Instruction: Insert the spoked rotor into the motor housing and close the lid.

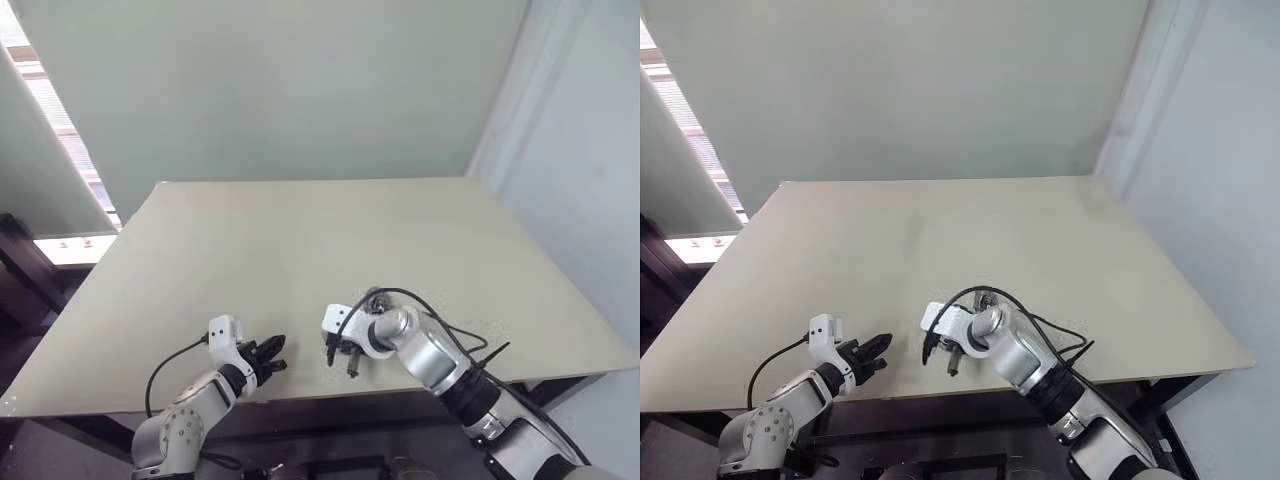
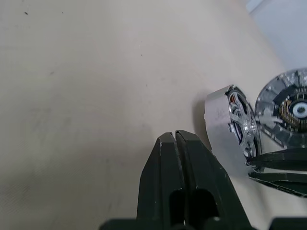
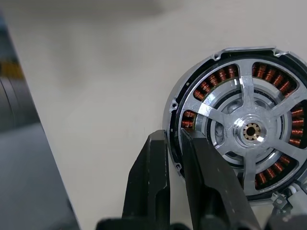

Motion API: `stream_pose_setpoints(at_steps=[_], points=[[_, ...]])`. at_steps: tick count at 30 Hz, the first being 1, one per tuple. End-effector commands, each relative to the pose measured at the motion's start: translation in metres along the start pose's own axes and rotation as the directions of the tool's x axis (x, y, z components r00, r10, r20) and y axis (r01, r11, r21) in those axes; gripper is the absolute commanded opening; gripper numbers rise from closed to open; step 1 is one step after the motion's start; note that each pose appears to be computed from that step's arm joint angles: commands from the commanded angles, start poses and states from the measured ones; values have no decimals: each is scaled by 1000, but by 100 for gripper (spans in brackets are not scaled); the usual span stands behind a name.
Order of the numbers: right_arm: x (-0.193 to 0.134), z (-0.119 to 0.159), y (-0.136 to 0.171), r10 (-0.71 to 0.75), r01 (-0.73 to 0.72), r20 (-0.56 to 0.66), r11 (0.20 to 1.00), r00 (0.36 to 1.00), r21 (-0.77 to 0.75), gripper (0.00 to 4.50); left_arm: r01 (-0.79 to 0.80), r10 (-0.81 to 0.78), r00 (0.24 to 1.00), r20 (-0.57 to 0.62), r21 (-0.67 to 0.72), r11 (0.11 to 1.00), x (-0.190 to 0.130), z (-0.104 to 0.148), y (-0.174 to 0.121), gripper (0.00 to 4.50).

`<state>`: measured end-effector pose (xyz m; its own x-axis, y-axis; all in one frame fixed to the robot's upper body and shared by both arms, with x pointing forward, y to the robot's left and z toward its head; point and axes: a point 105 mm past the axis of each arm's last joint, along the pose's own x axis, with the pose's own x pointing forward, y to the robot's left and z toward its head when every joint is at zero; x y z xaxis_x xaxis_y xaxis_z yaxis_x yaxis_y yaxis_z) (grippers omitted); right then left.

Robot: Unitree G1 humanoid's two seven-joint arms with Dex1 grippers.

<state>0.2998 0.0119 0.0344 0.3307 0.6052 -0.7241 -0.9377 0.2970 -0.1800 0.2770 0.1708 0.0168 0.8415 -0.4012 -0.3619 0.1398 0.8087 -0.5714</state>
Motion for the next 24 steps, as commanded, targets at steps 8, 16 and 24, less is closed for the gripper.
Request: stream_pose_setpoints(at_steps=[8, 16, 24], points=[[-3, 22, 15, -2, -3, 56, 997, 998, 80, 10, 38, -38, 999, 33, 16, 999, 11, 5, -12, 0], [-13, 32, 14, -1, 4, 92, 999, 996, -32, 272, 40, -40, 999, 35, 18, 999, 12, 3, -12, 0], [-58, 78, -10, -132, 189, 276, 963, 952, -192, 272, 48, -49, 998, 36, 16, 999, 10, 3, -11, 0]])
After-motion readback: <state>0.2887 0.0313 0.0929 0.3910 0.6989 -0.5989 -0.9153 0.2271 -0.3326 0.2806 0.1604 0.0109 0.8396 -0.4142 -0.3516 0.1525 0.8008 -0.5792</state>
